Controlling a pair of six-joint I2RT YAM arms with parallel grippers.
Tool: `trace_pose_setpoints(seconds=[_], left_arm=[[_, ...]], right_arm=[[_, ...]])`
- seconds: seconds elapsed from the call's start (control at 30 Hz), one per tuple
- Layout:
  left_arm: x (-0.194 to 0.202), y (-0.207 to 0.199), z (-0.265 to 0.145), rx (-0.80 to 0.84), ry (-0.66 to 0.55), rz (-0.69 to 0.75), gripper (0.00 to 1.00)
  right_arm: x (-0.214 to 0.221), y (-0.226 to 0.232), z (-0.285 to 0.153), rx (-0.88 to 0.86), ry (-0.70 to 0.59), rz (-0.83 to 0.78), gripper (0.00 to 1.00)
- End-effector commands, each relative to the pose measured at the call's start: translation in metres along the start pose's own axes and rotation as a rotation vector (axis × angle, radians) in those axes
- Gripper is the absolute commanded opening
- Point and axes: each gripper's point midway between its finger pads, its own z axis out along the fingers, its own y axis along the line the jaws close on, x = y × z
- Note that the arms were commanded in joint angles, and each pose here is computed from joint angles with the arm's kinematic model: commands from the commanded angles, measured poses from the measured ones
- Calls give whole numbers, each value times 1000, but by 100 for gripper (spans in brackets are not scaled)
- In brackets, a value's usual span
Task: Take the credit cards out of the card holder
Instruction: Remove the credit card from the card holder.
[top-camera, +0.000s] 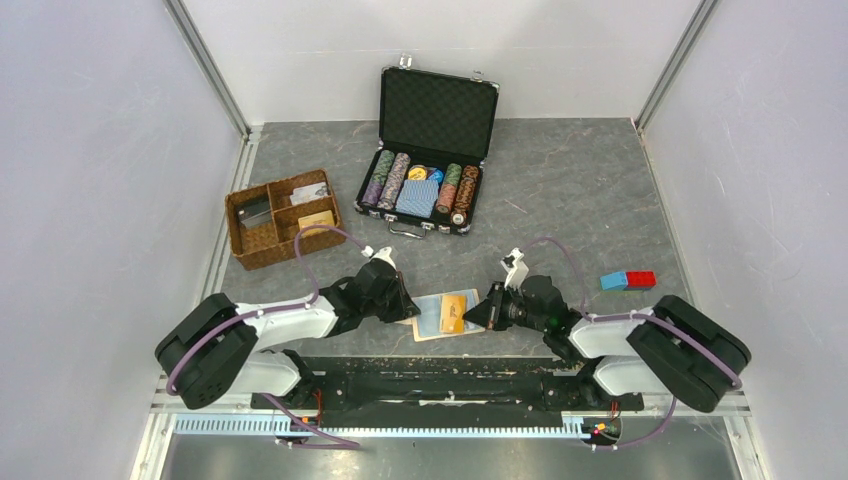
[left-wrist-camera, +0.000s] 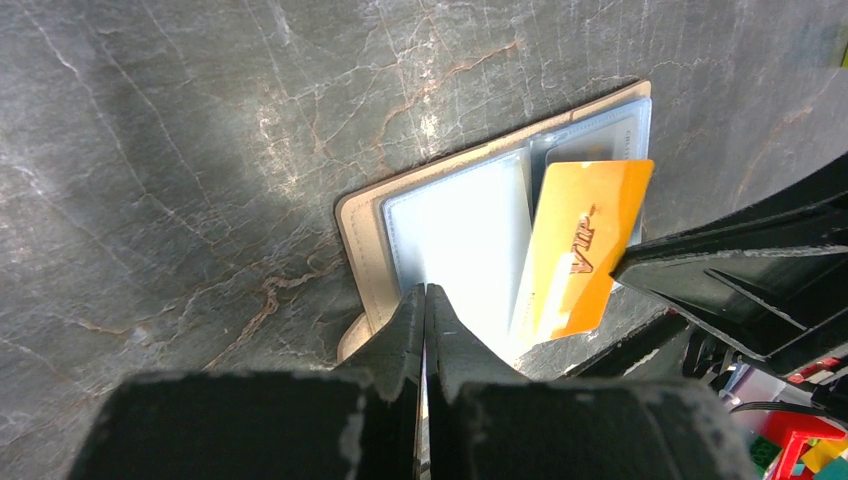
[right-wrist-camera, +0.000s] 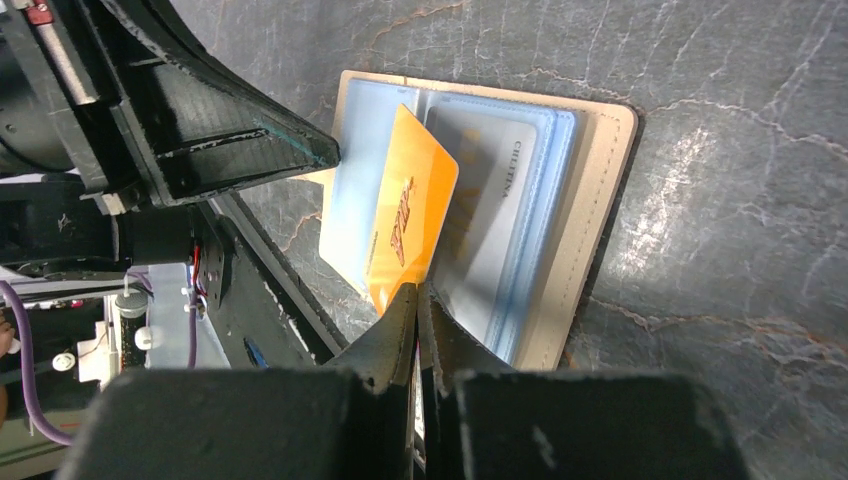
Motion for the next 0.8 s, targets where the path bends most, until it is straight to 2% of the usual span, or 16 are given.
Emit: trace_pose_setpoints(seconds=[0.0, 0.17, 0.3, 0.4, 0.53, 0.67, 0.77], left_arm=[[-1, 5, -3, -42, 13, 61, 11], [-14, -22, -16, 32, -8, 65, 36], [-25, -45, -25, 115, -39, 81, 44], [-31, -58, -25, 164, -59, 87, 45], [-24, -63, -18, 195, -15, 85, 41], [-14, -69, -11, 240, 38, 94, 36], [-11, -74, -5, 264, 59, 91, 30]], right_arm=[[-5, -2, -8, 17, -27, -35, 0], [-12, 3, -15, 10, -51, -57, 0], [-16, 8, -17, -4, -59, -73, 0], [-17, 7, -17, 4, -58, -76, 0], [-16, 4, -14, 18, -41, -79, 0], [-19, -1, -14, 58, -43, -99, 15], [-24, -5, -15, 95, -48, -117, 19]])
